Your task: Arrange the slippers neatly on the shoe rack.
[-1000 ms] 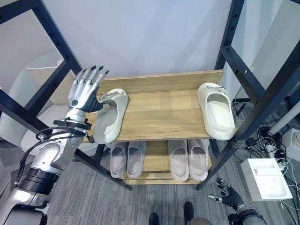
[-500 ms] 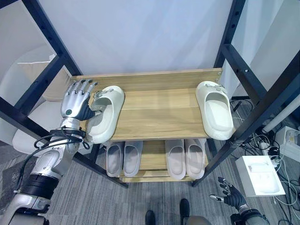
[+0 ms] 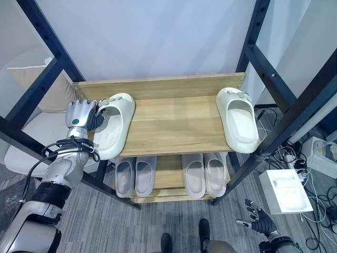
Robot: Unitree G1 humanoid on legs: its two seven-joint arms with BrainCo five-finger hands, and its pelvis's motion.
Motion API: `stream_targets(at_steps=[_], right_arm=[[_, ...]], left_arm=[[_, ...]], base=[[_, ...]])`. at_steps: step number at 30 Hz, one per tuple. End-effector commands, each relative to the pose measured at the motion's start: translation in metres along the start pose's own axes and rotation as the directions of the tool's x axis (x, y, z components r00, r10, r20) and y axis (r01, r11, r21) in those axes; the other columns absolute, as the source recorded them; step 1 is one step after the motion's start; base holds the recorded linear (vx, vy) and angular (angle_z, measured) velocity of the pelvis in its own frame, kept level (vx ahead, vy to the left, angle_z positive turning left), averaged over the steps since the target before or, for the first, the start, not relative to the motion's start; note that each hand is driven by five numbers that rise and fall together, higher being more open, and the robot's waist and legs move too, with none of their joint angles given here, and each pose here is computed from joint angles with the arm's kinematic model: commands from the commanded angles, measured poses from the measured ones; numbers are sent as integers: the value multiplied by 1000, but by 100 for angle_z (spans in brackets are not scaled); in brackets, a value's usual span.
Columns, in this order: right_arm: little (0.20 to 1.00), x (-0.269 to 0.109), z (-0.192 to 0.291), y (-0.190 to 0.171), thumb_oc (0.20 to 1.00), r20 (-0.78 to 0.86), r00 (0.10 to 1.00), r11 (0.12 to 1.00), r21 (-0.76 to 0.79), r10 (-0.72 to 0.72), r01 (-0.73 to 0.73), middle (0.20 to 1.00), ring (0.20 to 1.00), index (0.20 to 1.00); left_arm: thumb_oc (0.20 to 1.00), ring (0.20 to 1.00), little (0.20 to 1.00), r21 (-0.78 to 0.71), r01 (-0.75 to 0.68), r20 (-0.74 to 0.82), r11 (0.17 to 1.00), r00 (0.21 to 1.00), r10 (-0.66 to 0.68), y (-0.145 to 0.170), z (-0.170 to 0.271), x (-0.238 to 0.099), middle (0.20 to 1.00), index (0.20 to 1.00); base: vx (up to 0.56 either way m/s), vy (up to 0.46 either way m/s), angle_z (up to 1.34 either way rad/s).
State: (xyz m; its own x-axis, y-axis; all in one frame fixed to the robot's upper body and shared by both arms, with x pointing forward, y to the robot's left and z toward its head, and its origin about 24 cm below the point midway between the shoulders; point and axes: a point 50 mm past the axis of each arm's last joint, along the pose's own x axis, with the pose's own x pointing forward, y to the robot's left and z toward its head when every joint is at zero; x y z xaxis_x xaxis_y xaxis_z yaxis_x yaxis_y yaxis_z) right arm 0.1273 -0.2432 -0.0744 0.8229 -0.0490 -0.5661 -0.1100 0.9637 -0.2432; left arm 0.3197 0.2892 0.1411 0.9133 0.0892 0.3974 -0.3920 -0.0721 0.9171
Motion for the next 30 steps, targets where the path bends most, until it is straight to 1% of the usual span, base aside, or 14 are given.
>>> stream_targets(at_steps=[1, 4, 5, 6, 8, 9, 10, 11, 12, 13, 15, 21, 23, 30], right_arm=[[1000, 5, 31, -7, 1000, 144, 989, 1000, 8, -27, 26, 1000, 1000, 1000], [1000, 8, 29, -5, 1000, 130, 991, 999, 20, -33, 31, 1000, 1000, 1000], [1000, 9, 29, -5, 1000, 130, 991, 999, 20, -33, 31, 1000, 1000, 1000], [1000, 9, 28, -5, 1000, 124, 992, 999, 22, -31, 29, 1000, 1000, 1000], [1000, 9, 28, -5, 1000, 123, 992, 999, 22, -32, 30, 1000, 1000, 1000], [1000, 9, 27, -5, 1000, 117, 993, 999, 23, -32, 29, 1000, 1000, 1000], [1000, 9, 27, -5, 1000, 117, 993, 999, 23, -32, 30, 1000, 1000, 1000], [1000, 10, 26, -4, 1000, 108, 994, 999, 22, -29, 26, 1000, 1000, 1000], [1000, 10, 25, -4, 1000, 109, 994, 999, 22, -29, 27, 1000, 1000, 1000], [1000, 11, 25, -5, 1000, 104, 994, 999, 18, -31, 29, 1000, 1000, 1000], [1000, 12, 27, -7, 1000, 109, 993, 999, 16, -37, 35, 1000, 1000, 1000], [1000, 13, 28, -11, 1000, 111, 992, 998, 37, -57, 53, 1000, 1000, 1000], [1000, 12, 28, -16, 1000, 112, 991, 996, 47, -78, 73, 1000, 1000, 1000], [1000, 11, 26, -23, 1000, 106, 987, 991, 80, -118, 110, 1000, 1000, 1000]], left_arm=[[200, 200, 200, -54, -135, 0, 989, 991, 135, 34, 14, 41, 200, 200], [200, 200, 200, -120, -143, 61, 982, 987, 151, 37, 36, 43, 200, 200], [200, 200, 200, -121, -143, 61, 982, 987, 151, 37, 36, 43, 200, 200], [200, 200, 200, -157, -158, 100, 975, 979, 175, 43, 48, 45, 200, 200], [200, 200, 200, -177, -175, 129, 969, 971, 199, 49, 55, 45, 200, 200], [200, 200, 200, -208, -191, 180, 959, 956, 230, 57, 68, 45, 200, 200], [200, 200, 200, -208, -191, 180, 959, 957, 229, 57, 68, 44, 200, 200], [200, 200, 200, -246, -198, 224, 949, 941, 254, 63, 83, 45, 200, 200], [200, 200, 200, -246, -198, 224, 949, 941, 254, 63, 84, 45, 200, 200], [200, 200, 200, -262, -197, 262, 945, 928, 266, 66, 97, 47, 200, 200], [200, 200, 200, -273, -179, 285, 945, 923, 258, 66, 109, 52, 200, 200], [200, 200, 200, -257, -145, 309, 955, 924, 224, 62, 127, 62, 200, 200], [200, 200, 200, -220, -121, 317, 968, 929, 188, 58, 134, 68, 200, 200], [200, 200, 200, -185, -75, 316, 980, 940, 132, 50, 140, 73, 200, 200]], base=[[0, 0, 0], [0, 0, 0], [0, 0, 0], [0, 0, 0], [0, 0, 0], [0, 0, 0], [0, 0, 0], [0, 0, 0], [0, 0, 0], [0, 0, 0], [-7, -4, -7], [14, -13, -16], [32, -15, -8], [19, -4, -8]])
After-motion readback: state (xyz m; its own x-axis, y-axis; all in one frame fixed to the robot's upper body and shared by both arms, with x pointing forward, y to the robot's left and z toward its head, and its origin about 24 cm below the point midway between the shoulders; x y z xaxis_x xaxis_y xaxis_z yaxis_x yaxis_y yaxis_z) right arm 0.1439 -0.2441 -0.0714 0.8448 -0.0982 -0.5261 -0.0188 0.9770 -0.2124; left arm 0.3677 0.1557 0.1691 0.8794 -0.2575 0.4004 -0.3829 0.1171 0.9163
